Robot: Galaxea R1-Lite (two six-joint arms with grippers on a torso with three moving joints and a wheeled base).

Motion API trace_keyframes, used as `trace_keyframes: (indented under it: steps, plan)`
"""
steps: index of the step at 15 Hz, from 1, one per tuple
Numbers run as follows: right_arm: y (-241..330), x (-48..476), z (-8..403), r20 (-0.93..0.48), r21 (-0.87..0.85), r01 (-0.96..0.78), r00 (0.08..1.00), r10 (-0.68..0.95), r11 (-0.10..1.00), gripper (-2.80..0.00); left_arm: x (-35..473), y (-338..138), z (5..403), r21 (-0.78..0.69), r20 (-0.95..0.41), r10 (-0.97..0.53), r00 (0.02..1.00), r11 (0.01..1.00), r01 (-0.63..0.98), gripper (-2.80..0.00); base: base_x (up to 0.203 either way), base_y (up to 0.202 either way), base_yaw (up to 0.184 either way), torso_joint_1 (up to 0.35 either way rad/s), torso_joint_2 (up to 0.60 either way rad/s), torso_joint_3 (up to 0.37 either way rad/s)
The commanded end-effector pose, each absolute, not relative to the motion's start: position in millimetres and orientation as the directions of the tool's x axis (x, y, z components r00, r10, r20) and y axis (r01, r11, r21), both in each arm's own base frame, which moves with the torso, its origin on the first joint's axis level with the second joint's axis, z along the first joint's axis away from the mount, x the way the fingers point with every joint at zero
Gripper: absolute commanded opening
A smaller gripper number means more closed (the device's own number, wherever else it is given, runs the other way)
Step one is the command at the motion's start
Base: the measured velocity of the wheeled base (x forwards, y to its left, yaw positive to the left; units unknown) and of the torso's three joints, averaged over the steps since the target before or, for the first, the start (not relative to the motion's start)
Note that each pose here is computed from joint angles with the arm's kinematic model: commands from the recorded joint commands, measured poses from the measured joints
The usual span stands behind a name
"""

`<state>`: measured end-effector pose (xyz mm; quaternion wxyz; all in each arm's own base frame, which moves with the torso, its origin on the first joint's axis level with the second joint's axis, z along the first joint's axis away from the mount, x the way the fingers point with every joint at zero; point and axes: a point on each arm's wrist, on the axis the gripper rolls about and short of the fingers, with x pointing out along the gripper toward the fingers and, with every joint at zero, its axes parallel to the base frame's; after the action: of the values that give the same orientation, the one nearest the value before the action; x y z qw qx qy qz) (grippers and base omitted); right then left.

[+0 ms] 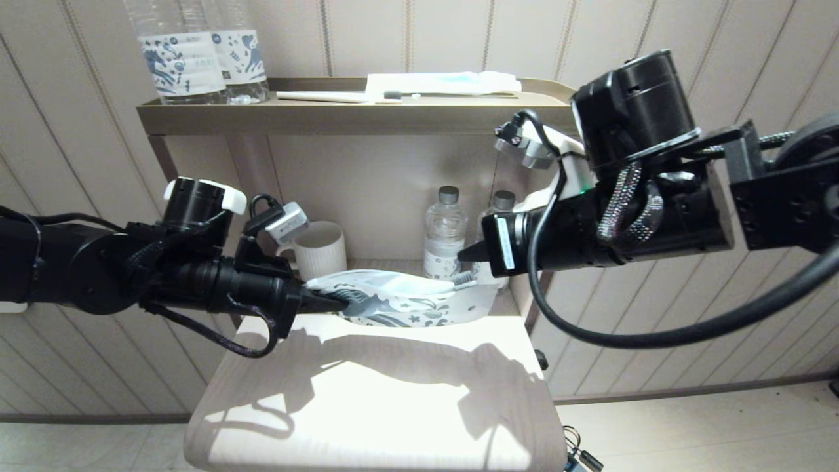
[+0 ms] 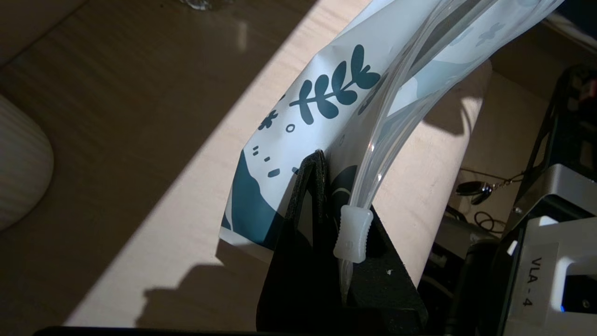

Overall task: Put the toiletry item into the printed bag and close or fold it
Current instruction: Close the strorage bag and place it on the desk

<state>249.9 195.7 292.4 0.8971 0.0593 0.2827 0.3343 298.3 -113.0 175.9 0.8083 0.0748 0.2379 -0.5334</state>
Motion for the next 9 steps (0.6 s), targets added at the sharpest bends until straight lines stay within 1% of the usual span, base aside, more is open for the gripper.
trace_keyframes:
  steps: [1, 3, 4, 9]
  plan:
    - [222.3, 264.1, 285.0, -0.511, 0.320, -0.541, 0.593, 0.623, 0.778, -2.80, 294.4, -111.6, 188.0, -0.115, -0.446, -0.832, 0.329, 0.418, 0.901, -2.80, 0.000, 0.000, 0.000, 0.000, 0.00, 0.000]
    - [240.7, 268.6, 278.3, -0.561, 0.319, -0.485, 0.597, 0.574, 0.815, -2.80, 295.1, -111.2, 188.0, -0.111, -0.453, -0.825, 0.338, 0.428, 0.897, -2.80, 0.000, 0.000, 0.000, 0.000, 0.00, 0.000]
    - [241.2, 266.3, 280.0, -0.562, 0.318, -0.478, 0.600, 0.569, 0.818, -2.80, 295.2, -111.1, 188.1, -0.111, -0.453, -0.825, 0.338, 0.428, 0.897, -2.80, 0.000, 0.000, 0.000, 0.000, 0.00, 0.000]
    - [219.3, 249.4, 307.7, -0.500, 0.317, -0.480, 0.648, 0.574, 0.818, -2.80, 296.8, -111.7, 185.2, -0.118, -0.458, -0.824, 0.334, 0.429, 0.896, -2.80, 0.000, 0.000, 0.000, 0.000, 0.00, 0.000]
